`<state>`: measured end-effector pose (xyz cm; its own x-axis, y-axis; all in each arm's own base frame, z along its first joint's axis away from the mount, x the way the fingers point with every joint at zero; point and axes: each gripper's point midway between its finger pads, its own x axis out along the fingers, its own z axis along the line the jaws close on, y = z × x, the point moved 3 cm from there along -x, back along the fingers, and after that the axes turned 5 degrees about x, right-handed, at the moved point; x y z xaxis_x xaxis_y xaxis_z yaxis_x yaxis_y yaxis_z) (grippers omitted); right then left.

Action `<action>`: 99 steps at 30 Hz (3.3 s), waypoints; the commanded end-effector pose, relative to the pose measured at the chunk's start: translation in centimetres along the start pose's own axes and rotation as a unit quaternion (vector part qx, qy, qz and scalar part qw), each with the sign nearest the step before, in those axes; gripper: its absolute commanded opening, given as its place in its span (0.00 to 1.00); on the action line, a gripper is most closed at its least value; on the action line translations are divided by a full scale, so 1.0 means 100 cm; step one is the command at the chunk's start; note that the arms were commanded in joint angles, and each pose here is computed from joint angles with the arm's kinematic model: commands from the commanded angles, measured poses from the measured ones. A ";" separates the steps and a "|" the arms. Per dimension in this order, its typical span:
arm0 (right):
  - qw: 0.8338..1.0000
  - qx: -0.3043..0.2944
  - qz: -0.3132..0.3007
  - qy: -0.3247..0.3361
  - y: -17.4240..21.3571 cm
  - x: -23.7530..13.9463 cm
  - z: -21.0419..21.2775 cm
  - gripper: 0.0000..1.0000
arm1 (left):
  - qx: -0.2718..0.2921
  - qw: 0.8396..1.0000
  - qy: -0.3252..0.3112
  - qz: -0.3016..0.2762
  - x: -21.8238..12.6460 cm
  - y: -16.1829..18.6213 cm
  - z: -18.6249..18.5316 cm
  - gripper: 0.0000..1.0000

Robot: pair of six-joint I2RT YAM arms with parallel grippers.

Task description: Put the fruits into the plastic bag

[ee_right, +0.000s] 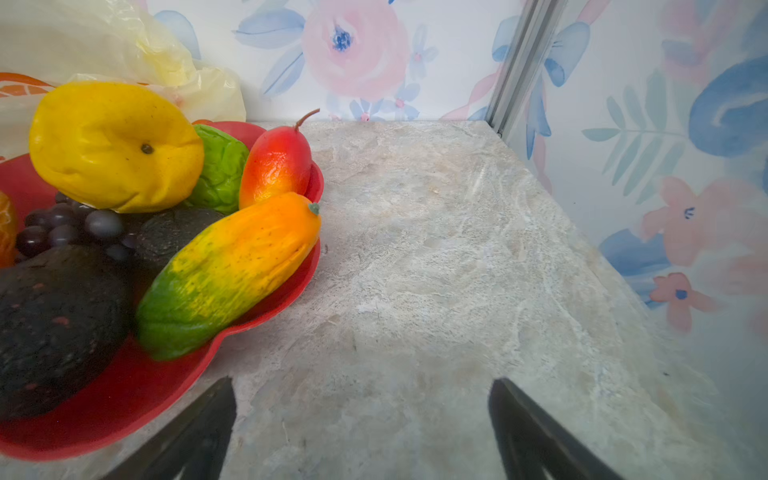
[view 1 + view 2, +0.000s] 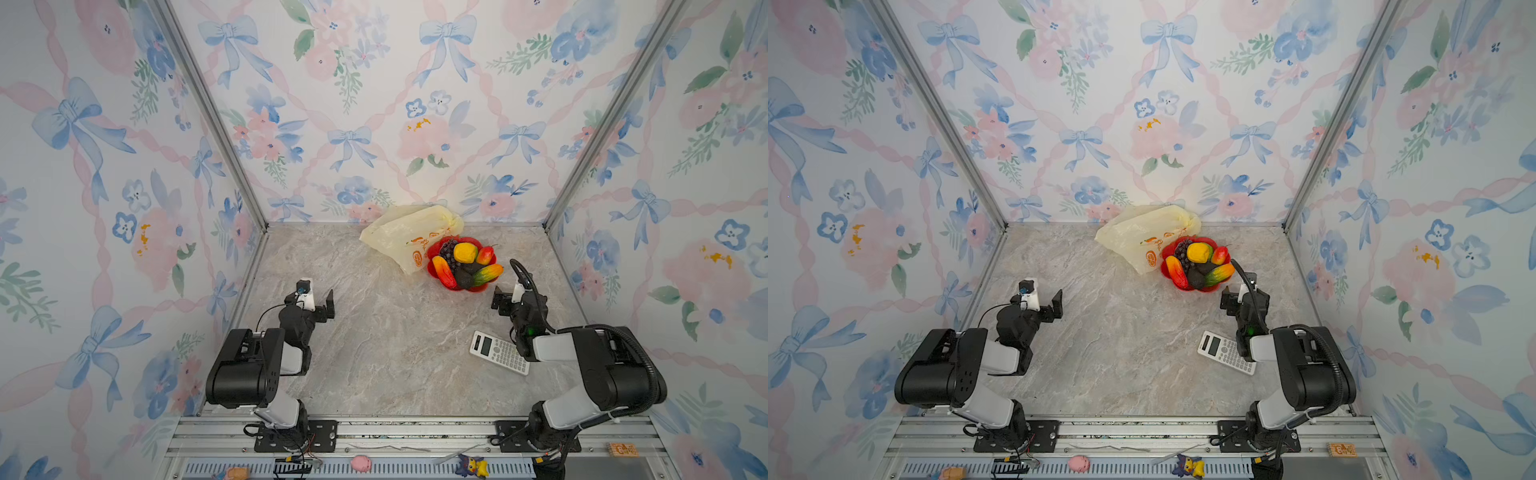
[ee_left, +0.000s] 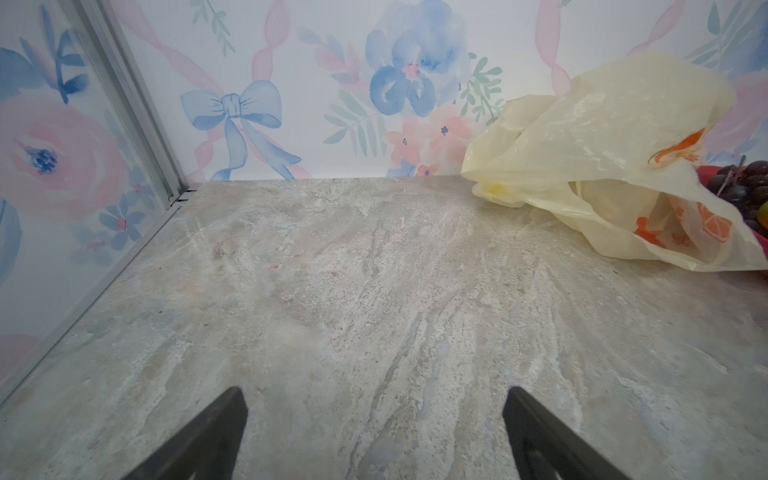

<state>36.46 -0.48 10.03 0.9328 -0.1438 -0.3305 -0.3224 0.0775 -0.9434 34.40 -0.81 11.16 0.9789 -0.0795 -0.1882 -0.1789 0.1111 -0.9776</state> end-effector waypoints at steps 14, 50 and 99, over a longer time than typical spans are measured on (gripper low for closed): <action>1.000 0.000 -0.010 0.004 -0.009 0.002 0.001 0.96 | 0.010 1.000 0.003 -0.009 0.001 -0.004 0.000 0.98; 0.996 0.039 0.029 0.072 -0.065 -0.015 -0.013 0.96 | -0.036 0.989 -0.133 0.047 0.006 -0.039 0.036 0.98; 0.787 0.494 0.366 0.055 -0.027 -0.025 0.075 0.54 | -0.418 0.836 0.096 0.342 -0.031 -0.030 -0.080 0.98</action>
<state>35.28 6.21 13.59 0.5115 0.1958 -0.8367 -0.4237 0.9046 -0.0473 31.84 -8.85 13.86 0.6106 -0.4364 -0.6608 -0.7691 -0.5256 -0.3636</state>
